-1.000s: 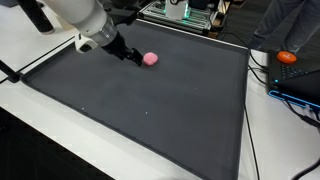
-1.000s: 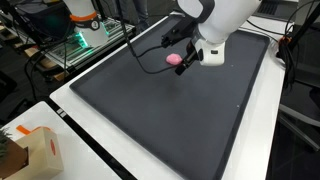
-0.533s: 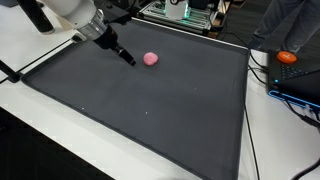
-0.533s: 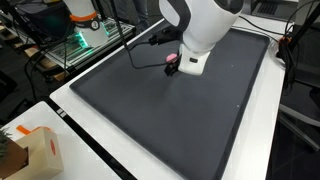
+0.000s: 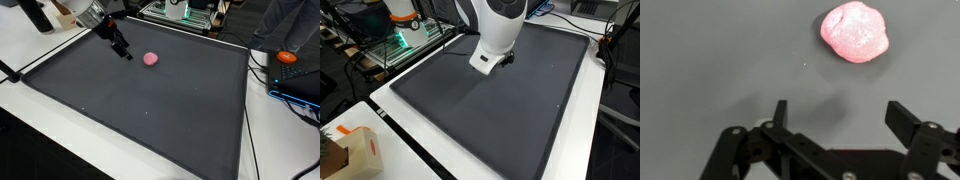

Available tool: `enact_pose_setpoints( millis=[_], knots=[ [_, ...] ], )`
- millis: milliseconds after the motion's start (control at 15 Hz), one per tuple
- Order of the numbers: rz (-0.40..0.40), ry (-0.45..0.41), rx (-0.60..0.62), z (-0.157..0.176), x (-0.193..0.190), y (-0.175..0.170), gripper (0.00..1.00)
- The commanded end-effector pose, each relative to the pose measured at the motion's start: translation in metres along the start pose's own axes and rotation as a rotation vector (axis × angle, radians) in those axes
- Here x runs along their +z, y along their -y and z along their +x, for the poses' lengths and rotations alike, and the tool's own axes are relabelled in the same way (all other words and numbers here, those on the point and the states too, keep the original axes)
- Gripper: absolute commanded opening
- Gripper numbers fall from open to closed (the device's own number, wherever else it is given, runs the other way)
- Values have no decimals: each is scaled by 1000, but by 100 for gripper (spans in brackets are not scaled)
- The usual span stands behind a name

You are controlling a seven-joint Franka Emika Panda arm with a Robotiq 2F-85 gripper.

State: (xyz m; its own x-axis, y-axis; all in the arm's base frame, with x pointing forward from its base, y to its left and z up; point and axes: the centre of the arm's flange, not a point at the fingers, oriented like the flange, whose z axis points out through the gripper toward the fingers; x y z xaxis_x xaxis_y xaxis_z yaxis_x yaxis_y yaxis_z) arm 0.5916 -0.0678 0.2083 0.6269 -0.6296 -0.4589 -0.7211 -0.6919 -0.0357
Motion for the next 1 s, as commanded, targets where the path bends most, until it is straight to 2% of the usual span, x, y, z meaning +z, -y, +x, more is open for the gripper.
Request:
enact_pose_setpoints(
  millis=[0,267,533,667,933],
  knots=[
    [73,15,184,-23,10,-27,100],
    [147,48,371,-32,19,-41,100],
    [257,74,520,-39,23,-47,100],
    [293,76,532,-41,22,-47,100],
    [280,39,475,-49,17,-38,100]
  ],
)
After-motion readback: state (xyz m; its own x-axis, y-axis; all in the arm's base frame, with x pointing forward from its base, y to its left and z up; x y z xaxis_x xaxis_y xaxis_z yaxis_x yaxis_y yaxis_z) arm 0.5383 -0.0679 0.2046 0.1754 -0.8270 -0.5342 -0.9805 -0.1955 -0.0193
